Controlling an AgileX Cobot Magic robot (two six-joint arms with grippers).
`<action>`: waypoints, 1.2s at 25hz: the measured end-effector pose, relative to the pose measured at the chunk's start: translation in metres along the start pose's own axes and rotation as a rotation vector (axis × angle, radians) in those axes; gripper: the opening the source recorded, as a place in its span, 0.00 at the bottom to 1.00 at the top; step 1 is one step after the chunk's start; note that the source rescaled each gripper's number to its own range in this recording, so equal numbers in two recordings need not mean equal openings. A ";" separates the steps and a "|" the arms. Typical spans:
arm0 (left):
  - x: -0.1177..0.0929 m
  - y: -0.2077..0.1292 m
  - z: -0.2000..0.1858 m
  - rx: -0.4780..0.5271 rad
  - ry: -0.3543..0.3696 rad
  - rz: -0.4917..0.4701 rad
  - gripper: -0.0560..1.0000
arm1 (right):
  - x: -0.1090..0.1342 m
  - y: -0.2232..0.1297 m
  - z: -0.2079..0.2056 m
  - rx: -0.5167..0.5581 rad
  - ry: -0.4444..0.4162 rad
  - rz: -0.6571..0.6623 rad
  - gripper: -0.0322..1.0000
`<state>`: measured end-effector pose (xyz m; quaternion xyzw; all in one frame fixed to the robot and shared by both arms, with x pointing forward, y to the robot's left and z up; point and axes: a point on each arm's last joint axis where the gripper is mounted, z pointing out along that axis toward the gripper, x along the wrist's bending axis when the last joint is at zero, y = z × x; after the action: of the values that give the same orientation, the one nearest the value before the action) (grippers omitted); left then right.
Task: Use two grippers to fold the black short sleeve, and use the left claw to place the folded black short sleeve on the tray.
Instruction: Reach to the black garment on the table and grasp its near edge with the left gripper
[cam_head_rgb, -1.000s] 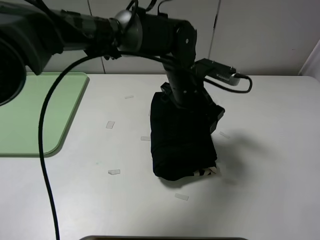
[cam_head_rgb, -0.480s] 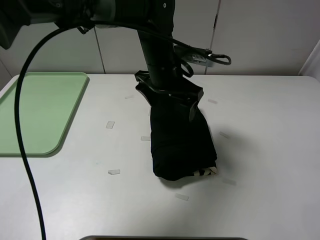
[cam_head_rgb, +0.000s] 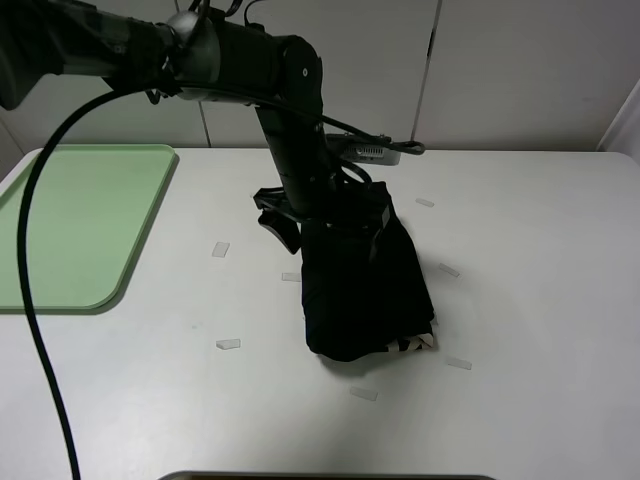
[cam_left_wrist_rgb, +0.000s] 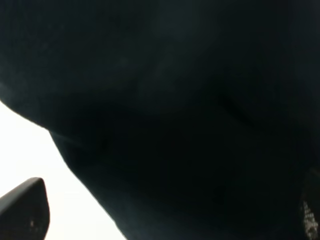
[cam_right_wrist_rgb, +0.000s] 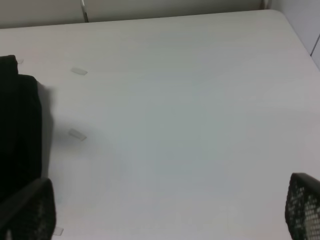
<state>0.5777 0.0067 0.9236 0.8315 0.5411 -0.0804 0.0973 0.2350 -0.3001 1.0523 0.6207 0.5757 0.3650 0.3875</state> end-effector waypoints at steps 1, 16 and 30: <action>0.001 -0.001 0.002 -0.004 0.000 -0.019 1.00 | 0.000 0.000 0.000 0.000 0.000 0.000 1.00; 0.016 -0.011 0.037 -0.135 -0.005 -0.200 1.00 | 0.000 0.000 0.000 0.000 0.000 0.000 1.00; 0.006 -0.004 0.052 -0.248 -0.028 -0.171 0.99 | 0.000 0.000 0.000 0.000 0.000 0.000 1.00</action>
<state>0.5747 0.0012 0.8713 0.7627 0.6143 -0.0325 0.1999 0.2350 -0.3001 1.0523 0.6207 0.5757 0.3650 0.3875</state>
